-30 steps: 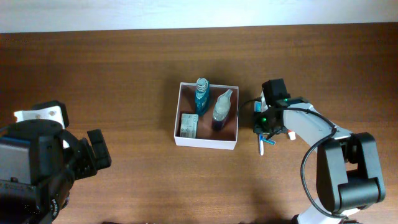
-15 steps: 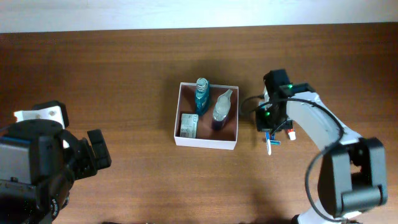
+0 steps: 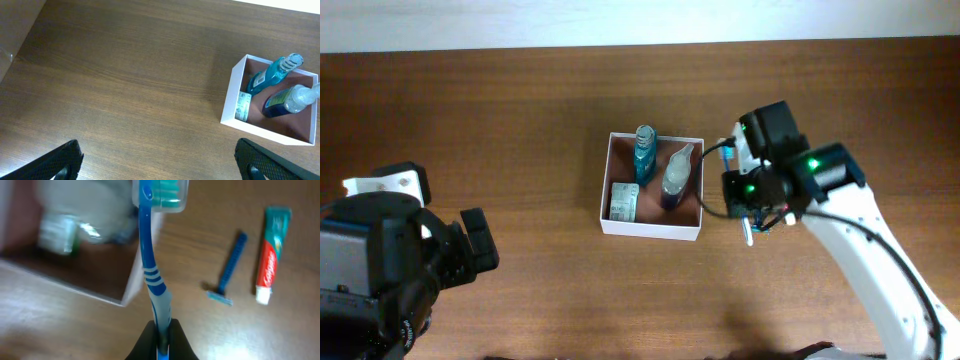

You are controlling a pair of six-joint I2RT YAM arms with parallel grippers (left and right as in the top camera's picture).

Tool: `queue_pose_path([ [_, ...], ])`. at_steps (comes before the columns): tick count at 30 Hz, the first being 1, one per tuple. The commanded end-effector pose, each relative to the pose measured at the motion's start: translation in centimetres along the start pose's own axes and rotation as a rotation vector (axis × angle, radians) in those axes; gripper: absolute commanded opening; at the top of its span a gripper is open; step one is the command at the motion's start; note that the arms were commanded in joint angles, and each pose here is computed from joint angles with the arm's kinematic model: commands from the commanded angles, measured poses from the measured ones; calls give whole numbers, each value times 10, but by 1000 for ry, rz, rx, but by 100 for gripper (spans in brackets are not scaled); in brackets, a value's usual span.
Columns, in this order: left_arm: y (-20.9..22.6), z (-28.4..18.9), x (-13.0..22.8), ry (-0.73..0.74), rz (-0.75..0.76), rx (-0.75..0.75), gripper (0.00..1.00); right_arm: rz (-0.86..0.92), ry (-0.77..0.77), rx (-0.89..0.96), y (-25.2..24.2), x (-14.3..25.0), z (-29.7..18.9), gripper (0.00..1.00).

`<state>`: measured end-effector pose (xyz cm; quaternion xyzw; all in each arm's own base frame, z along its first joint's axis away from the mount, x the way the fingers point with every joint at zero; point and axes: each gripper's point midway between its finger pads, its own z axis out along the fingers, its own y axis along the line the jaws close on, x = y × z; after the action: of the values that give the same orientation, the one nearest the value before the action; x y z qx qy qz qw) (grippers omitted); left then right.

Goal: Pack container
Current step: 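Carry the toothbrush with the right gripper and drop it in the box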

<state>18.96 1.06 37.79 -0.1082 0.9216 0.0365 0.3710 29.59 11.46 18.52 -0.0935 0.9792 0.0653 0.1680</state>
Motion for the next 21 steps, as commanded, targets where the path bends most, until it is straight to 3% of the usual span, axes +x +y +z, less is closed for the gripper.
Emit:
queue_pose_path([
  [1,4,-3,-3,-17,0,-13,99,-169,-111,-48,36,-5,-27,4],
  [3,4,-3,-3,-17,0,-13,99,-243,-120,-53,53,0,-30,4],
  [9,4,-3,-3,-17,0,-13,99,-739,-91,-104,111,15,-8,4],
  [15,4,-3,-3,-17,0,-13,99,-926,-68,-100,131,-1,46,4],
  [20,4,-3,-3,-17,0,-13,99,-972,-67,40,120,-22,80,4],
  [21,4,-3,-3,-17,0,-13,99,-971,-76,58,119,-25,80,23],
])
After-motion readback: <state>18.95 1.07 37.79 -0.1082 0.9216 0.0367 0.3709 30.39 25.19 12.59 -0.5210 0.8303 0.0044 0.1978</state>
